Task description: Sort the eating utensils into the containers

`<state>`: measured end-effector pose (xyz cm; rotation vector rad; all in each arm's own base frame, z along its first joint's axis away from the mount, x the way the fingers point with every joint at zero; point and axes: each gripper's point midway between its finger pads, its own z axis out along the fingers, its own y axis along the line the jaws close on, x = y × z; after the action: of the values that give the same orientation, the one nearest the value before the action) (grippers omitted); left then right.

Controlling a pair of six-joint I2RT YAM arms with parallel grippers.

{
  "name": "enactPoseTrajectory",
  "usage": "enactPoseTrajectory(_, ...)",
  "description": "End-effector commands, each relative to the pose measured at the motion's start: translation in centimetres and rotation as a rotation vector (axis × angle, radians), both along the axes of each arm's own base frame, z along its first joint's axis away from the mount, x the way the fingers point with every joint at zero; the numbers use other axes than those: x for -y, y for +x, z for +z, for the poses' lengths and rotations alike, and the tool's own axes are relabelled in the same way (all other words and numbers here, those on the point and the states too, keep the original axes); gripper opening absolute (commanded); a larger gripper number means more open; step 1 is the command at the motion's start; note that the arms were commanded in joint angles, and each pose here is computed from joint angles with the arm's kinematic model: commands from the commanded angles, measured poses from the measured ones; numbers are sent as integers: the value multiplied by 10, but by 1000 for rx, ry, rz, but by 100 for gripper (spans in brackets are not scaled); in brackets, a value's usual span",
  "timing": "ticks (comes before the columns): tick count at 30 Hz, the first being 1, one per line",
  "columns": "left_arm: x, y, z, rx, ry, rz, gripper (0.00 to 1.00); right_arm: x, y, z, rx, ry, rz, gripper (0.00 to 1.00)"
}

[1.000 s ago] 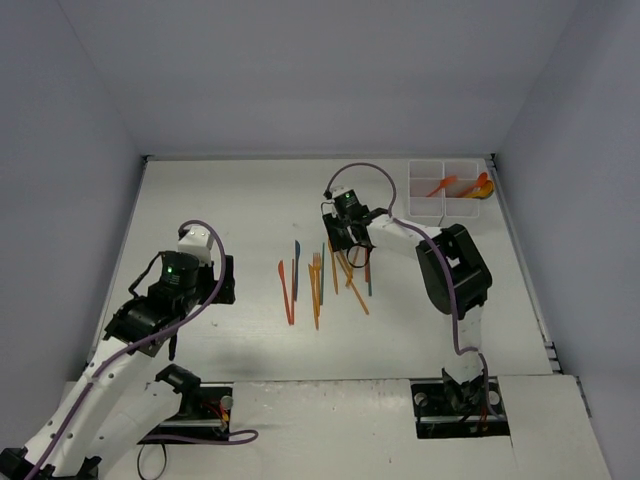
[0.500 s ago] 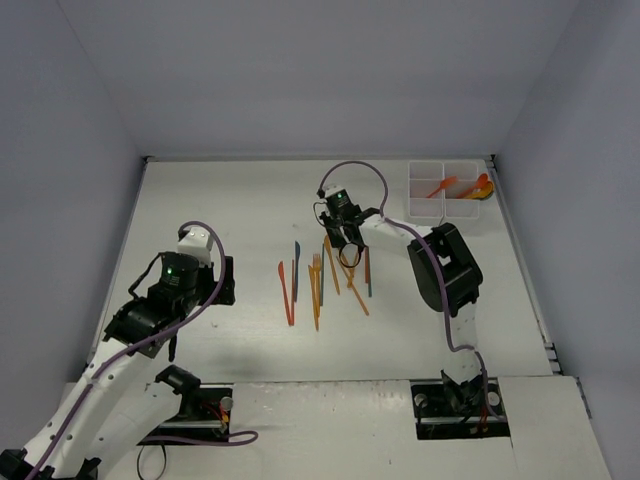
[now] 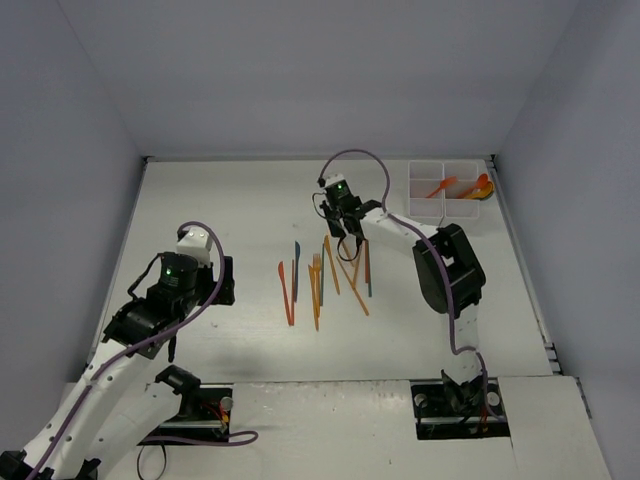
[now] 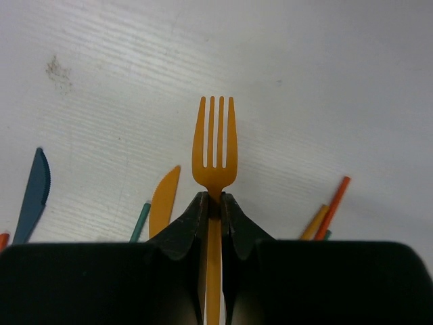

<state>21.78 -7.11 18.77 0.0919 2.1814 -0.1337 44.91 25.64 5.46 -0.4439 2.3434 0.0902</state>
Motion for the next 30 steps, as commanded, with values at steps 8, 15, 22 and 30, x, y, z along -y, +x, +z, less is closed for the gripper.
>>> enactPoseTrajectory(8,0,10,15,60,-11,13,87,130,53,259,657,236,-635,0)
enactPoseTrajectory(15,-1,10,15,62,-9,15,87,226,51,281,856,325,-1096,0)
enactPoseTrajectory(22,0,10,13,55,-8,15,87,268,68,252,910,292,-1316,0)
enactPoseTrajectory(30,0,11,10,43,-5,18,87,300,88,212,917,185,-1436,0)
